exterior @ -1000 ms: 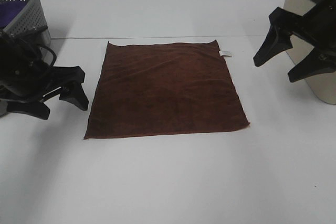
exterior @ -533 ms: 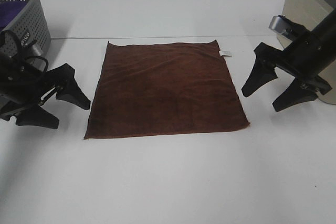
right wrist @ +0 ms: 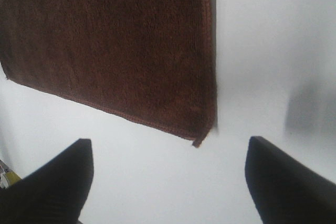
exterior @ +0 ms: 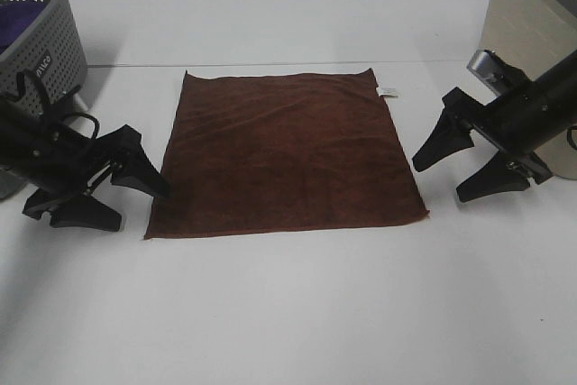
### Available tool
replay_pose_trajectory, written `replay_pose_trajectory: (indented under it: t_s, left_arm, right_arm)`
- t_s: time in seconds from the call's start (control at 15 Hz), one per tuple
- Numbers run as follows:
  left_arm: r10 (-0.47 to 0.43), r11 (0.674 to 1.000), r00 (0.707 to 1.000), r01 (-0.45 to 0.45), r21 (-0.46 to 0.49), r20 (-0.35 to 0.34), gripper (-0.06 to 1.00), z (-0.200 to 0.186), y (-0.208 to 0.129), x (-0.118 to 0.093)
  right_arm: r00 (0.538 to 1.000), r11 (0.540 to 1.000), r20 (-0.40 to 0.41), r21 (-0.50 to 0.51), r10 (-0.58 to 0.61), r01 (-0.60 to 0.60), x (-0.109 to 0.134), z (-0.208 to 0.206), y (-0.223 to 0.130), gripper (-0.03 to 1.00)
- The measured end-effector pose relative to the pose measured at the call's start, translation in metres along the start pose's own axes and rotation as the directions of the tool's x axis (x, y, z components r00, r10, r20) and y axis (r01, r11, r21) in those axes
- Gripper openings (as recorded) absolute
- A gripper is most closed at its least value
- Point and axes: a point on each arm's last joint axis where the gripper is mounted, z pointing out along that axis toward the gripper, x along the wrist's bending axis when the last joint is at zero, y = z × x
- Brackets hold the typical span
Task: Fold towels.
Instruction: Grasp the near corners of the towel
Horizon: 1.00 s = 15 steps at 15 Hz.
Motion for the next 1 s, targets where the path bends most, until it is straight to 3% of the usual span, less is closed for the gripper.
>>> replay_pose_trajectory:
  t_s: [0.47,1.0]
  left_arm:
    - [0.018,0.999,0.999,-0.016,-0.039,0.051,0.75,0.01,0.004,0.002]
    - [-0.035,0.999,0.995,0.037,-0.023,0.098,0.73,0.021,0.005,0.005]
  right_arm:
    - [0.998,1.0,0.063,0.024,-0.019,0.018,-0.017,0.016,0.001,0.77]
    - [0.996,0.998,-0.075,0.035,0.052,-0.049,-0.018,0.036,0.005,0.72]
